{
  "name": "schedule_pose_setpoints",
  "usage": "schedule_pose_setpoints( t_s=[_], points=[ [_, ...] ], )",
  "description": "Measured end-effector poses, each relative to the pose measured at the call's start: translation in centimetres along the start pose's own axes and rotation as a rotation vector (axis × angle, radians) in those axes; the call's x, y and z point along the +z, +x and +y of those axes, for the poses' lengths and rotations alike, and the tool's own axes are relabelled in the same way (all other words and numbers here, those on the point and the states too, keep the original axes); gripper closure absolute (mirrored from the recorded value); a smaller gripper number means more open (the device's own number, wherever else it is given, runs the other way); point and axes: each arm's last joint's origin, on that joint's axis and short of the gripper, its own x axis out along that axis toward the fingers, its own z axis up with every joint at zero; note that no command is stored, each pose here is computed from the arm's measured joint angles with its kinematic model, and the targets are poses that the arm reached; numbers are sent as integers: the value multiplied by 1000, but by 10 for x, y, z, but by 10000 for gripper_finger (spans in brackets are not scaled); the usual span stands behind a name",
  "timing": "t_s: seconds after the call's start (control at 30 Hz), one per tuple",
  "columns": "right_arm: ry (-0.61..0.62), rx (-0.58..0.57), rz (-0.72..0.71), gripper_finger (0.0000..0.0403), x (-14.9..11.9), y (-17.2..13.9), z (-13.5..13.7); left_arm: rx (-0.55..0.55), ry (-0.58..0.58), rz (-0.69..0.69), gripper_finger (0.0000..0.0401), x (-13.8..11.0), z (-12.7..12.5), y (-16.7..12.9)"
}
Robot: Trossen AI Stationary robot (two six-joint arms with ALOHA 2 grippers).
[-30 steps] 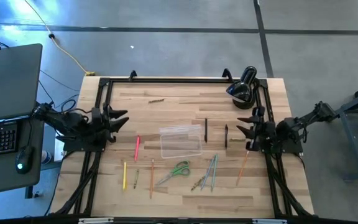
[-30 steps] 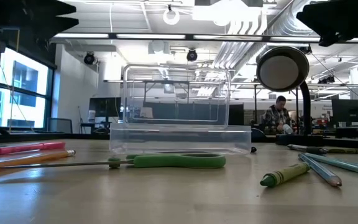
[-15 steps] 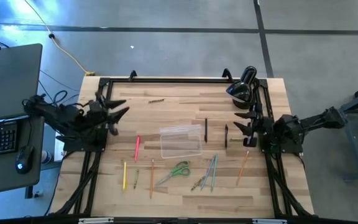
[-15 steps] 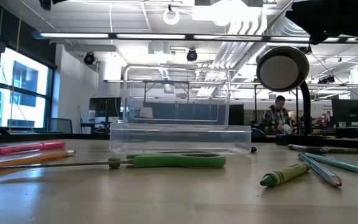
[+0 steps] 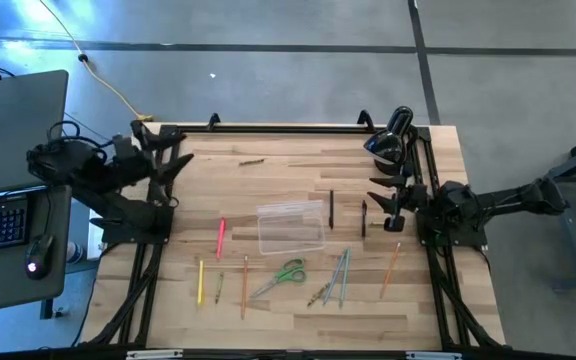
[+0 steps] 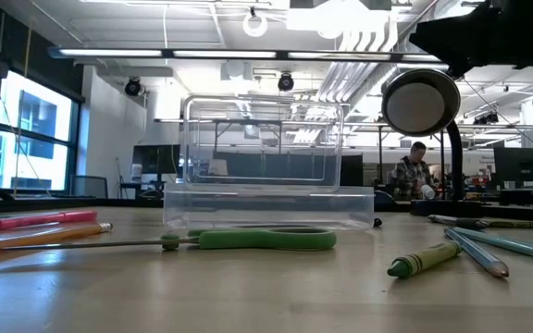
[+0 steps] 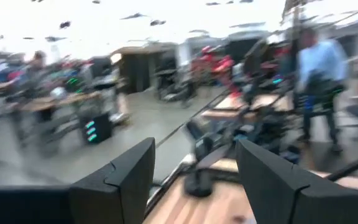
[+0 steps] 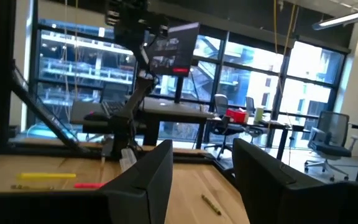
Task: Pick & place school supplies into a supply box
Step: Put the green crayon into the supply box
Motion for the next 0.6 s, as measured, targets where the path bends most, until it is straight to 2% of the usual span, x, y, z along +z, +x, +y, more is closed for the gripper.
schedule_pose_setpoints(
  t_s=[0.1,0.23,0.33,0.43,0.6],
  points=[
    [29,-23,-29,256,2,1,-3,-21,96,-24,150,19,-12,14],
    [61,-46,-36,256,2,3,-6,103,232,52,150,50,-18,36],
    [108,-49,-32,256,2,3,-7,164,255,130,150,65,-11,52],
    [119,-38,-25,256,1,4,-6,182,236,246,151,63,2,67],
    [119,-19,-25,256,0,4,-6,286,139,452,151,31,38,85]
  ],
)
